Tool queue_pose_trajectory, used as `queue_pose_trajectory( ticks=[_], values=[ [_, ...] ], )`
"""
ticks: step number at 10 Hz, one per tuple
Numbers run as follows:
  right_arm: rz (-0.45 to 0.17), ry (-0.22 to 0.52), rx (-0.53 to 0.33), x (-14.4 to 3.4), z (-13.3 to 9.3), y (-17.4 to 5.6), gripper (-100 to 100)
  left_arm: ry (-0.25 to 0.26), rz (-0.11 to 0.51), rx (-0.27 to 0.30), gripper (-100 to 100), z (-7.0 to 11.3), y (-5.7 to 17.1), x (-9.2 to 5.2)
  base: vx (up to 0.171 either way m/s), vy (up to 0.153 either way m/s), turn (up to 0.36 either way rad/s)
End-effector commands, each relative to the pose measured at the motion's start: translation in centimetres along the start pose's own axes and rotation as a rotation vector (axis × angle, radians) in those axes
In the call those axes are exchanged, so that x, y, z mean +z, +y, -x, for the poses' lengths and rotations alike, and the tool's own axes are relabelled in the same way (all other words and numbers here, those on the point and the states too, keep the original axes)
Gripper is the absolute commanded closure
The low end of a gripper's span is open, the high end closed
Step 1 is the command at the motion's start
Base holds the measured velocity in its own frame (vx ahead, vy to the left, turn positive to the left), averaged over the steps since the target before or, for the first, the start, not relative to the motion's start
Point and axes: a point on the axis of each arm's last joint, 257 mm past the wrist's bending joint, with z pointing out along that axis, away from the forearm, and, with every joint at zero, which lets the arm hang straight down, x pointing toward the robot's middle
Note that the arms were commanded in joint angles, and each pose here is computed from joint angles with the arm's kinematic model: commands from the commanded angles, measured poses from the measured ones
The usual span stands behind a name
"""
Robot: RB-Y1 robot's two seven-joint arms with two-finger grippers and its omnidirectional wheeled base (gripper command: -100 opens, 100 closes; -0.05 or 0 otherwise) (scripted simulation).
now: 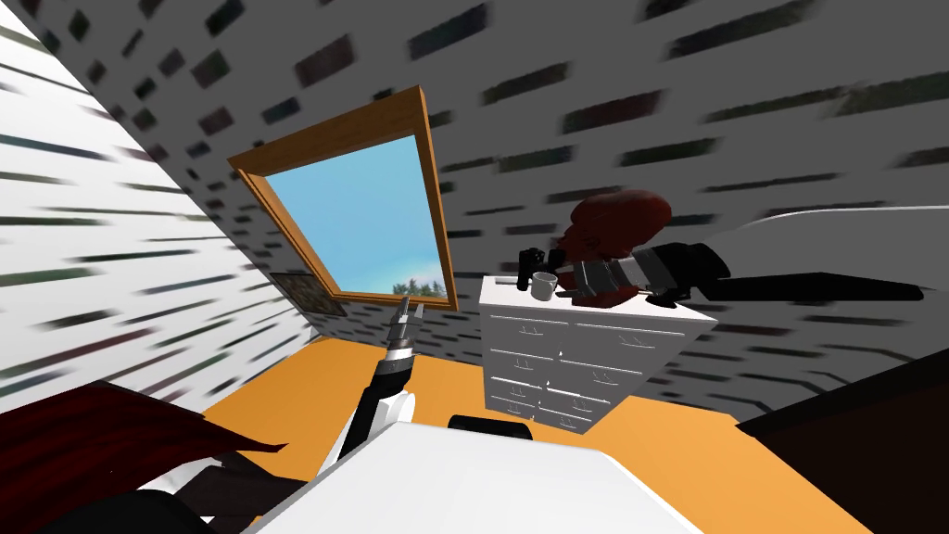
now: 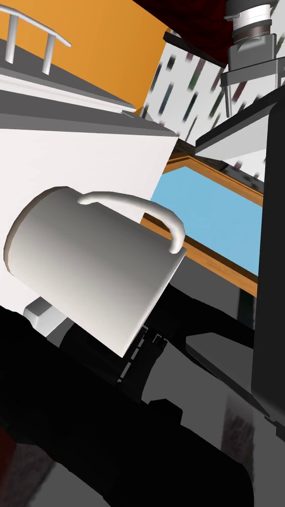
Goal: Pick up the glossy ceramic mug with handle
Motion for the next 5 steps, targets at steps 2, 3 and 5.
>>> queue_pose_trajectory(
  ticks=[2,3,5],
  values=[
    [0.031,0.051,-0.018,0.56,-0.12,0.41,-100,0.0,0.0,0.0,0,0.0,0.0,0.0,0.042,0.035,-0.003],
    [0.021,0.037,-0.018,0.36,0.06,0.15,-100,0.0,0.0,0.0,0,0.0,0.0,0.0,0.019,0.017,-0.001],
    [0.0,0.041,0.009,0.25,-0.55,-0.38,-100,0.0,0.0,0.0,0,0.0,0.0,0.0,-0.003,-0.006,-0.018]
  ],
)
